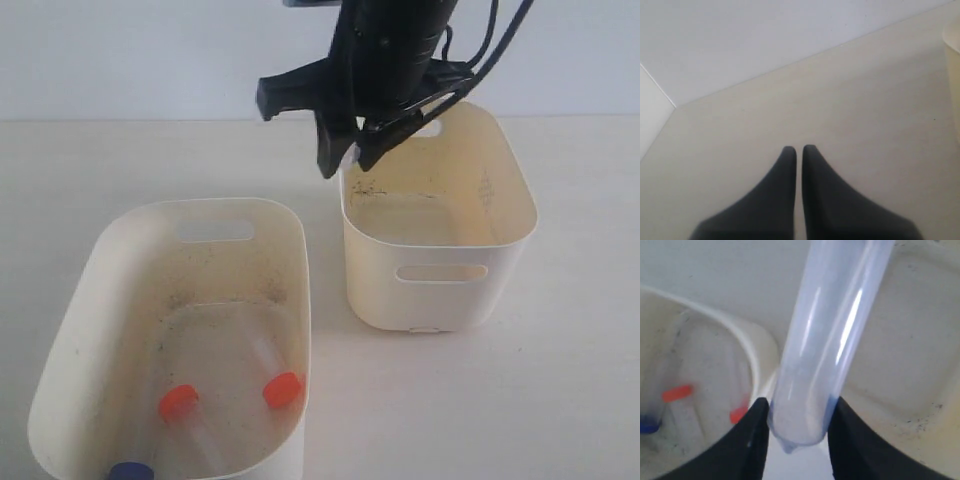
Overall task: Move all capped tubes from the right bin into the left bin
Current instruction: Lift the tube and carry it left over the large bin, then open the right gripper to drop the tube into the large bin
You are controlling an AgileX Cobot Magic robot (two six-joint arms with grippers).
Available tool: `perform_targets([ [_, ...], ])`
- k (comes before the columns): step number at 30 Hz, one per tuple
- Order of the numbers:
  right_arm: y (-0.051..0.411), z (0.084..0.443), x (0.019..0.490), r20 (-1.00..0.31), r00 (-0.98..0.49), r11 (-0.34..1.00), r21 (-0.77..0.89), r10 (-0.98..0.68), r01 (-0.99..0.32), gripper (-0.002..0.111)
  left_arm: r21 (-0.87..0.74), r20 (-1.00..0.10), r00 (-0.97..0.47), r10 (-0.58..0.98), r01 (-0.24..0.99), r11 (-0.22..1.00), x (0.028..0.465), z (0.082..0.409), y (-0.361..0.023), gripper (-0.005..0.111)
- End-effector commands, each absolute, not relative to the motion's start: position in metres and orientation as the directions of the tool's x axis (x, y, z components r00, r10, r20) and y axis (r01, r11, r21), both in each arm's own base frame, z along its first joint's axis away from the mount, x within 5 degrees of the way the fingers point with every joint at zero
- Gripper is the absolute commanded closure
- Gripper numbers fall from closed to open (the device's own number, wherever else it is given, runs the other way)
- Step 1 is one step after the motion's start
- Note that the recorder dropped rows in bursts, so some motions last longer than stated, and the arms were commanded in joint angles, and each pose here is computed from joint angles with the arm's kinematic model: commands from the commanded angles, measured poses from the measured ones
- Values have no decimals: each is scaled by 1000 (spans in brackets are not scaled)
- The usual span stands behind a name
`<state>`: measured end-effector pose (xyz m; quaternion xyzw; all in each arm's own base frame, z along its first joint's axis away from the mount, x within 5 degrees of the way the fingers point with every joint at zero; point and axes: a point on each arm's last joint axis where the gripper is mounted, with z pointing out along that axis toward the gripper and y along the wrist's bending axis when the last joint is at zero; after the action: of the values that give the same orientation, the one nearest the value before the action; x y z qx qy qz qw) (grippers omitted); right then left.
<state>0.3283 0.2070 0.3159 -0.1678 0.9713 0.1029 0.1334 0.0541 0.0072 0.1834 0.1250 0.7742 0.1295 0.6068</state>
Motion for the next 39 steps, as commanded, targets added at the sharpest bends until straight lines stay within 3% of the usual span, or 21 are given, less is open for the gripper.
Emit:
perform_targets([
  [1,233,330,285,-316,-843,854,153,-435,-498,108,341,-913,-223,340,39,939,54,185,7,102],
  [14,302,322,209,-310,-592,587,121,-744,-801,108,341,-913,-223,340,39,939,54,185,7,102],
  [28,309,306,213,-270,-583,578,107,-766,-809,108,341,-913,-223,340,39,939,54,185,7,102],
  [31,308,306,214,-270,-580,578,97,-768,-810,95,341,-913,-223,340,39,939,54,185,7,102],
  [34,308,306,214,-270,-577,578,87,-770,-812,64,341,-913,-223,340,39,939,54,185,7,102],
  [35,308,306,215,-270,-577,578,85,-771,-812,47,341,-913,-223,340,39,939,54,185,7,102],
  [37,307,306,215,-271,-572,575,76,-774,-814,28,341,-913,-223,340,39,939,54,185,7,102],
  [39,307,306,215,-271,-574,578,76,-773,-813,24,341,-913,-223,340,39,939,54,185,7,102],
])
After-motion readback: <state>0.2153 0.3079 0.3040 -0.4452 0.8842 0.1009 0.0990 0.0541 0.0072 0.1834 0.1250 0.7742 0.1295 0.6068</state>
